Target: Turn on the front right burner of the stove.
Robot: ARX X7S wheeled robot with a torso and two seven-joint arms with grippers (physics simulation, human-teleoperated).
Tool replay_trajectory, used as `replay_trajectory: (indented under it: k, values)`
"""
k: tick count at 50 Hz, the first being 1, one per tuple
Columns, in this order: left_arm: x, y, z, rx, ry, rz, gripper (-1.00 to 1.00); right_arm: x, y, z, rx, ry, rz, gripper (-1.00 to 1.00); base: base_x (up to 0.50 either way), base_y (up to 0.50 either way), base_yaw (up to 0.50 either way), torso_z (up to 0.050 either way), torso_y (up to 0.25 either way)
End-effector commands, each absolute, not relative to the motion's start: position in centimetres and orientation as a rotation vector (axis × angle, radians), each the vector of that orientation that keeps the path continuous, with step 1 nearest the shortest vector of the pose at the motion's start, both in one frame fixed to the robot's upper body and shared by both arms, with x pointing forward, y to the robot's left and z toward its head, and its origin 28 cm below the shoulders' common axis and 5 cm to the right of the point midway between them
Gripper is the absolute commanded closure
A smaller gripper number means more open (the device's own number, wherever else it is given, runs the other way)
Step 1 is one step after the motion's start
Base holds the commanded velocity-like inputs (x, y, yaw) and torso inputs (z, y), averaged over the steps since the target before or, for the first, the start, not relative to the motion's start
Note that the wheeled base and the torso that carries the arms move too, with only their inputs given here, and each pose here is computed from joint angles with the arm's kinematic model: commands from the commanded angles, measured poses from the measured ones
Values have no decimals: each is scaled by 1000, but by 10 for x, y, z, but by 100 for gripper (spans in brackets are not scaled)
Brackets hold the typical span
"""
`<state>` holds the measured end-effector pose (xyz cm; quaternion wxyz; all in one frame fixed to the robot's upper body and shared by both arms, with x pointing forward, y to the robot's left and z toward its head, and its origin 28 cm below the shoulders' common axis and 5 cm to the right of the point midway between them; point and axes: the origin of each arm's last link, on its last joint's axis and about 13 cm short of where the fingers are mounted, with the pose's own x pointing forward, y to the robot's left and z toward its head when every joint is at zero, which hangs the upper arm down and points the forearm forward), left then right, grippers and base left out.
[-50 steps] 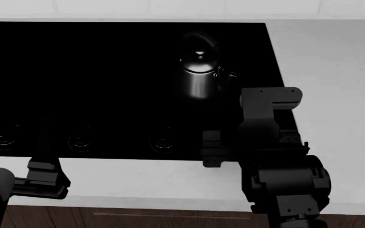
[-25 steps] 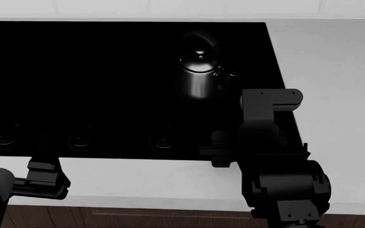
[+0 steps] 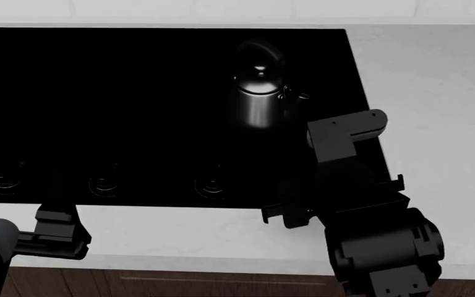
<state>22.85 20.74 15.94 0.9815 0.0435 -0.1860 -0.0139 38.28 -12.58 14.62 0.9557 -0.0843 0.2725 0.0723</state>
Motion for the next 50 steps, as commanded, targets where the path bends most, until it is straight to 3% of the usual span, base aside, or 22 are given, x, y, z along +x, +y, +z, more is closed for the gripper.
replay_trajectory:
  k: [1, 32, 50]
  values:
    - [228, 207, 159, 88, -372, -26, -100, 385, -131, 141, -237, 594, 274, 100, 0, 0, 0, 0, 0]
    - [229, 207, 159, 93, -367, -16, -100, 410, -162, 165, -554, 646, 450, 100, 0, 0, 0, 0, 1]
    - [230, 208, 158, 96, -354, -10, -100, 417, -163, 179, -666, 714, 503, 100, 7, 0, 4, 0, 0]
